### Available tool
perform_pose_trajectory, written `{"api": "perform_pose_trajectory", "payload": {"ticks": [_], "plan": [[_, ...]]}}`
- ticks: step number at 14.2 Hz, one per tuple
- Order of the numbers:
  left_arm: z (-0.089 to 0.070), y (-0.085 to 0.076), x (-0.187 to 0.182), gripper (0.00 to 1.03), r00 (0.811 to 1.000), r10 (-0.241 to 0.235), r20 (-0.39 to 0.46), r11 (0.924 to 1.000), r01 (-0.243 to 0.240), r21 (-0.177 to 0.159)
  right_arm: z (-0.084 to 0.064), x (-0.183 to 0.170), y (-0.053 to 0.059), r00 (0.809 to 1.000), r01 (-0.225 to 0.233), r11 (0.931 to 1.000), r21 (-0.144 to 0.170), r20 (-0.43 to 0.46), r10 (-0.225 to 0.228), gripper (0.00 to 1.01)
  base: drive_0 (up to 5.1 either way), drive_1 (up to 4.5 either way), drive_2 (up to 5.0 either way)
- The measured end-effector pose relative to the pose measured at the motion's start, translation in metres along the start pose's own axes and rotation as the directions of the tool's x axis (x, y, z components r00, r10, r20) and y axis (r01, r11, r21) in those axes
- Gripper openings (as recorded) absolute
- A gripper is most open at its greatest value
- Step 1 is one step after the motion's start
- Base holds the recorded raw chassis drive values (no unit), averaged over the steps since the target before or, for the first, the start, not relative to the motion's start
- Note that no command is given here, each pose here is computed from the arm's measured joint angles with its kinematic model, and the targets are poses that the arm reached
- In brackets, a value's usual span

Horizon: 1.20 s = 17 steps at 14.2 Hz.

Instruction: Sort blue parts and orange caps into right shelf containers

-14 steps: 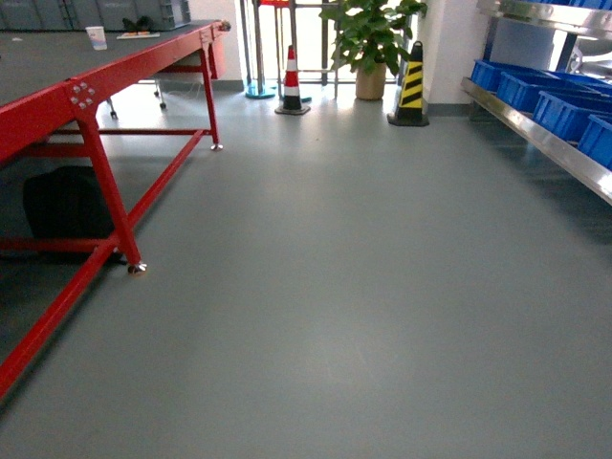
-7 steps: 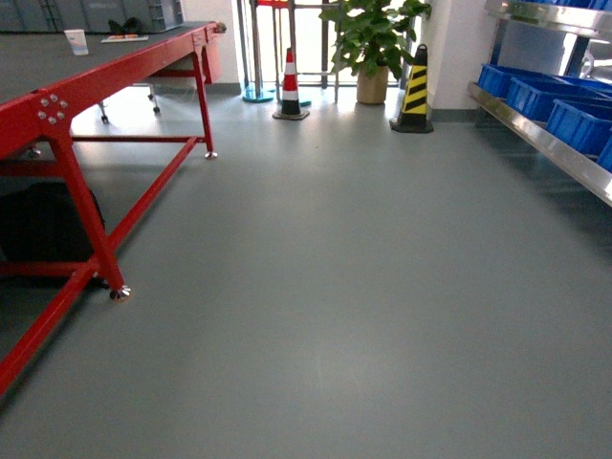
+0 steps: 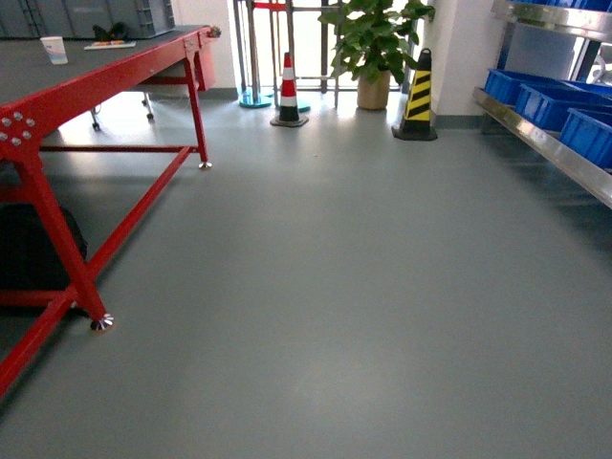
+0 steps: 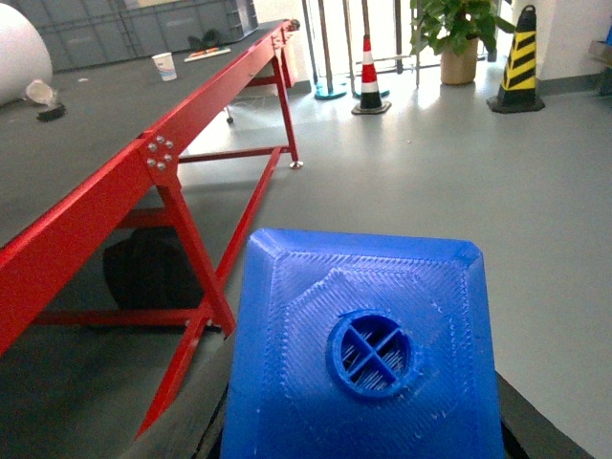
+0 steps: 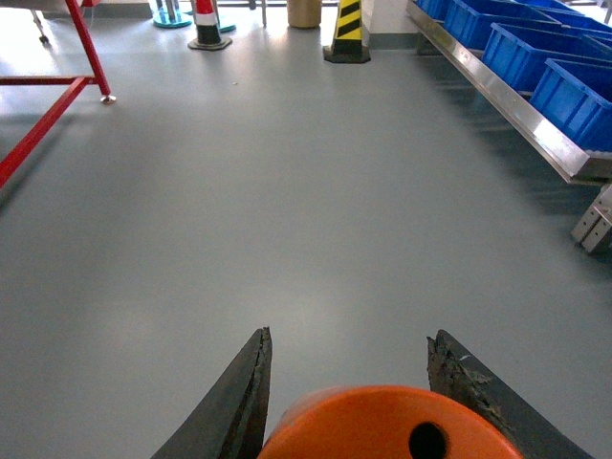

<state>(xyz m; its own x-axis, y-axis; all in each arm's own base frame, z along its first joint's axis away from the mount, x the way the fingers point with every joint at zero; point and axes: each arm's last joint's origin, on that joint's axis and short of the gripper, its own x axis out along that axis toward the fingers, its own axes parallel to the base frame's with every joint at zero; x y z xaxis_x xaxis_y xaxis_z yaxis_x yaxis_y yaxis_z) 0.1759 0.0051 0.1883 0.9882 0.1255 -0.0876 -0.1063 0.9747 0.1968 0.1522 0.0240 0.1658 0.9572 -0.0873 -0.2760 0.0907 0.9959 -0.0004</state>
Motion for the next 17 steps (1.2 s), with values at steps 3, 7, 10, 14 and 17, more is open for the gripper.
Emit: {"api": "perform_pose_trajectory", "payload": {"ticks": [3,7,10,14,17], "plan": [[-0.0006,-0.0001,0.0001,0.44,1.0,-0.001,-0.006,1.0,0.001,0.001,-0.0006,0.0,0.0,1.0,0.0,1.0,-0.002,-0.005,0.0,0.43,0.0,4.16,-4.3],[-0.0007,-0.0002,0.0002,0.44,1.0,-0.002,-0.005,1.0,0.002,0.001,-0.0005,0.0001,0.0,1.0,0.0,1.0,-0.001,-0.005,0.0,0.43,0.0,4.16,-4.3],[-0.0004,-0.0001,0.0,0.44,1.0,-0.001,-0.003,1.0,0.001,0.0,0.0,-0.0001,0.0,1.0,0.0,1.0,0.0,0.0,0.0,0.43,0.0,4.24,-4.2],[-0.0007,-0.0001,0.0001,0.44,1.0,-0.001,-0.006,1.0,0.001,0.001,-0.0002,0.0,0.0,1.0,0.0,1.0,-0.001,-0.002,0.0,0.43,0.0,4.3,-4.2],[-0.0013,-0.0003,0.0003,0.44,1.0,-0.002,-0.011,1.0,0.002,0.001,-0.0006,0.0001,0.0,1.0,0.0,1.0,-0.002,-0.006,0.0,0.43,-0.1,4.19,-4.3]]}}
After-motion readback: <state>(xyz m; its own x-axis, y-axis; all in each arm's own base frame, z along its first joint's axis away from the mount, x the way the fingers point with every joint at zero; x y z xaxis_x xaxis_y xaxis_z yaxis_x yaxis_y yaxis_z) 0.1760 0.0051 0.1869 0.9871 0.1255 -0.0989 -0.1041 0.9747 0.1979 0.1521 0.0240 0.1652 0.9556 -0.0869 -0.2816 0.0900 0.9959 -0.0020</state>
